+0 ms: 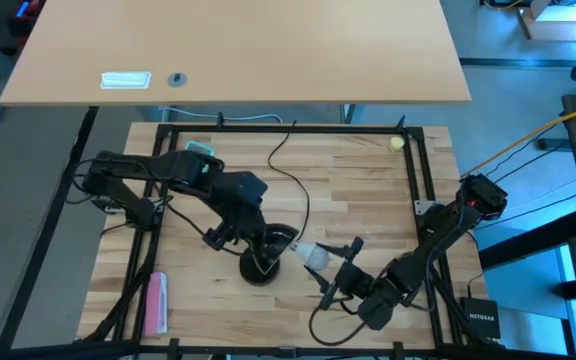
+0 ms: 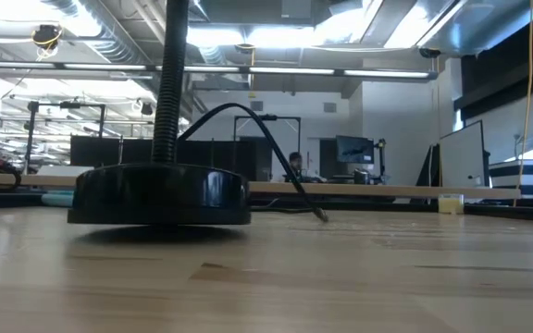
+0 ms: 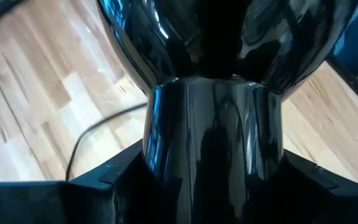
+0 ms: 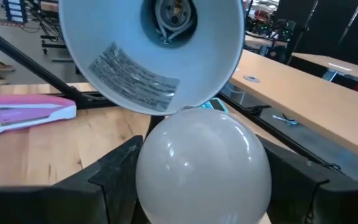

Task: Screw lightbulb
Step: Insert the lightbulb into the black lamp

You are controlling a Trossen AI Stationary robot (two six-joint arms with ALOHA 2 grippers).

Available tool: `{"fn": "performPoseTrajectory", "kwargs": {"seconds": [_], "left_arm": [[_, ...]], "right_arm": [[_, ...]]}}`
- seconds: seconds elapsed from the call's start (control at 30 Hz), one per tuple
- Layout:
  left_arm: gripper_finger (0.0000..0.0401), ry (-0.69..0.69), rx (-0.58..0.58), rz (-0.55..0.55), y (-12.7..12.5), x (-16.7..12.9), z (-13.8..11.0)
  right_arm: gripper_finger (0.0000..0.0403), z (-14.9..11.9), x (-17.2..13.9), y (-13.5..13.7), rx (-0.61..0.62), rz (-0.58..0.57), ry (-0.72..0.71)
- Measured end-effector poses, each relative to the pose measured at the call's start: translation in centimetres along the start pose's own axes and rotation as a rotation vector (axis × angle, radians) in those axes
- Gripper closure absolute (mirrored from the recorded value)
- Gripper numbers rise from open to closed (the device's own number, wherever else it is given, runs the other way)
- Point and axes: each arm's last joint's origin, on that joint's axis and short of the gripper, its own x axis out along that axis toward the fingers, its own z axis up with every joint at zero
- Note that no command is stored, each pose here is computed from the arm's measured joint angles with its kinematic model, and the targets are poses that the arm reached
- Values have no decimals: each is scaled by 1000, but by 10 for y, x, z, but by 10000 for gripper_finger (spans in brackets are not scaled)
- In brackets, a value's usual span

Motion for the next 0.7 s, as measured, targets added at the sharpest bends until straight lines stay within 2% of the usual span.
{"fn": "performPoseTrajectory", "kwargs": {"seconds": [0.17,0.43,0.7], "left_arm": [[156,-129,0,2,-4,15,-18],[159,-355,-31,-54,-7,48,-42],[161,-419,-38,-67,-12,32,-47]], "right_arm": [[136,-6,0,-1,14,13,1],[136,-11,-2,0,16,34,0],[136,7,-45,-1,34,18,-68]]}}
